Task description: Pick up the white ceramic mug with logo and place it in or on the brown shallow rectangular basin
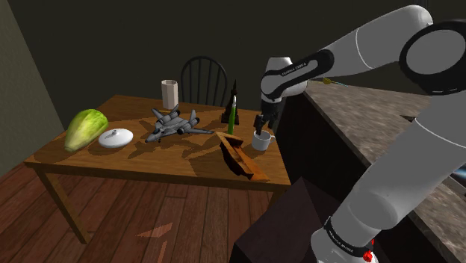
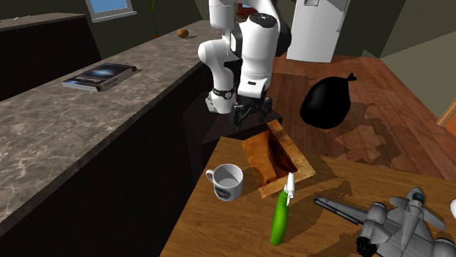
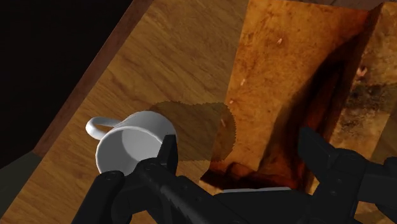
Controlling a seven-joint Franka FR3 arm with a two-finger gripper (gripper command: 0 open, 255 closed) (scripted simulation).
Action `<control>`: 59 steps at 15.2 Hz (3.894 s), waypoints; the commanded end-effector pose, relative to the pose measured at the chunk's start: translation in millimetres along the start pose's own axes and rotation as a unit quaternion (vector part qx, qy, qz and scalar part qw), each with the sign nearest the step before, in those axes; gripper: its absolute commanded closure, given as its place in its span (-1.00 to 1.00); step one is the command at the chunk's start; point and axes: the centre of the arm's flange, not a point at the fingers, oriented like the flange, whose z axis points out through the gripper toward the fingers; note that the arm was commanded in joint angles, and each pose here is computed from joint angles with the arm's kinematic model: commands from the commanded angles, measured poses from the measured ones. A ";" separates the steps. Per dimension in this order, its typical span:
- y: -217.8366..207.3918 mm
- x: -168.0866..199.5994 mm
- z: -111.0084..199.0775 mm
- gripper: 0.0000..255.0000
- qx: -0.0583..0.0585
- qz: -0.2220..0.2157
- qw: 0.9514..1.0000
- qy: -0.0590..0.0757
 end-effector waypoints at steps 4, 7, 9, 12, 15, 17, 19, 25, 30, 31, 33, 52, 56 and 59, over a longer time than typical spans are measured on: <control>29.6 38.6 46.8 -1.00 -0.012 -0.003 1.000 -0.002; 47.3 60.8 73.4 -1.00 -0.019 -0.005 1.000 -0.004; 59.3 75.5 91.0 -1.00 -0.024 -0.006 1.000 -0.005; 65.8 83.1 105.4 -1.00 -0.026 -0.006 1.000 -0.005; 66.7 83.0 121.2 -1.00 -0.026 -0.006 1.000 -0.005; 67.2 82.9 131.8 -1.00 -0.026 -0.006 1.000 -0.005; 67.7 82.7 140.1 -1.00 -0.026 -0.006 1.000 -0.005; 67.7 82.8 140.1 -1.00 -0.026 -0.006 1.000 -0.005; 67.6 82.8 140.1 1.00 -0.026 -0.006 1.000 -0.005; 67.6 82.8 140.1 1.00 -0.026 -0.006 1.000 -0.005; 67.6 82.8 140.0 1.00 -0.026 -0.006 1.000 -0.005; 68.2 78.5 55.7 1.00 -0.026 -0.006 1.000 -0.005; 68.4 77.4 34.6 1.00 -0.026 -0.006 1.000 -0.005; 68.5 76.6 18.8 1.00 -0.026 -0.006 1.000 -0.005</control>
